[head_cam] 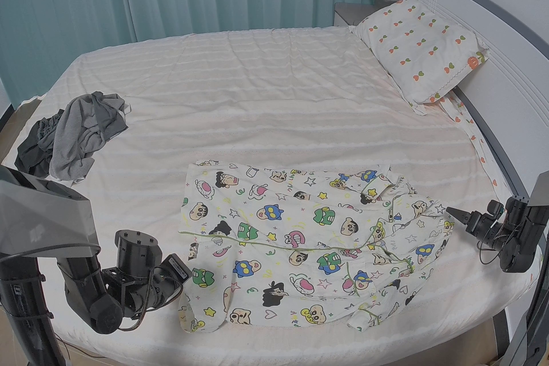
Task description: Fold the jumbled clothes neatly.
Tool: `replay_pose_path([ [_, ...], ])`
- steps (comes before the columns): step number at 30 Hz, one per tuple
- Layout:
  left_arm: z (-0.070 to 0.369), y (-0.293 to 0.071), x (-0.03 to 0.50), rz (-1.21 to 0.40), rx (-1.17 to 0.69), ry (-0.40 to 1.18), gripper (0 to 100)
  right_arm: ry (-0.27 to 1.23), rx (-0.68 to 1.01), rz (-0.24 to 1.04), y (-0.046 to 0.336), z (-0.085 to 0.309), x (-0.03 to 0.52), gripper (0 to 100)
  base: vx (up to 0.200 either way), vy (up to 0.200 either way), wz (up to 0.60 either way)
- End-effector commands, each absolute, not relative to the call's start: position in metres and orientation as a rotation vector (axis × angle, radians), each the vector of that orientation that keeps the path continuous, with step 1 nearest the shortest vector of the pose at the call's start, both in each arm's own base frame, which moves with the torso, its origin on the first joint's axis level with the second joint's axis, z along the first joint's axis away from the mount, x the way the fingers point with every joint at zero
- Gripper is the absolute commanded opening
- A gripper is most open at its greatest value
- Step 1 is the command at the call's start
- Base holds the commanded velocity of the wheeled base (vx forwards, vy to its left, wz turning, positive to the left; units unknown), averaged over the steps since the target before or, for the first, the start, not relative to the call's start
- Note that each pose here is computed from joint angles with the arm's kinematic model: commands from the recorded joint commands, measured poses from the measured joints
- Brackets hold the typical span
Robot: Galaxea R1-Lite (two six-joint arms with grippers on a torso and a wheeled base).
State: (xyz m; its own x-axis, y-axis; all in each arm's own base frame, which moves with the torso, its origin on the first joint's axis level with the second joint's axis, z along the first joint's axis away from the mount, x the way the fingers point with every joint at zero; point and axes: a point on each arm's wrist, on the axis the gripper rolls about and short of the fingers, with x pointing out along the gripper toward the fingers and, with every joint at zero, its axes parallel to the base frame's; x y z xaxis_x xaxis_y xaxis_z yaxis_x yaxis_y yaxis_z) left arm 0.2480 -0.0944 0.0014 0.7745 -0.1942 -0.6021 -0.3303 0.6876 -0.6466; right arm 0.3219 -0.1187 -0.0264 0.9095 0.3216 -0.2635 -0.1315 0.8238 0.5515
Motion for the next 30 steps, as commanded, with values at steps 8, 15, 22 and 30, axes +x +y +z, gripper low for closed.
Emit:
replay_pose_path([
  [8, 0.021, -0.091, 0.266, -0.004, -0.840, 0.461, 0, 0.361, 0.557, 0.247, -0.118, -0.026, 0.321, 100, 0.000, 0.000, 0.00],
  [15, 0.010, -0.084, 0.277, 0.010, -0.724, 0.453, 0, 0.337, 0.580, 0.245, -0.119, -0.023, 0.321, 100, 0.000, 0.000, 0.00],
  [22, 0.012, -0.071, 0.288, 0.040, -0.722, 0.412, 0, 0.332, 0.588, 0.243, -0.119, -0.023, 0.321, 100, 0.000, 0.000, 0.00],
  [30, 0.009, -0.076, 0.300, 0.013, -0.704, 0.394, 0, 0.332, 0.588, 0.243, -0.119, -0.023, 0.321, 100, 0.000, 0.000, 0.00],
])
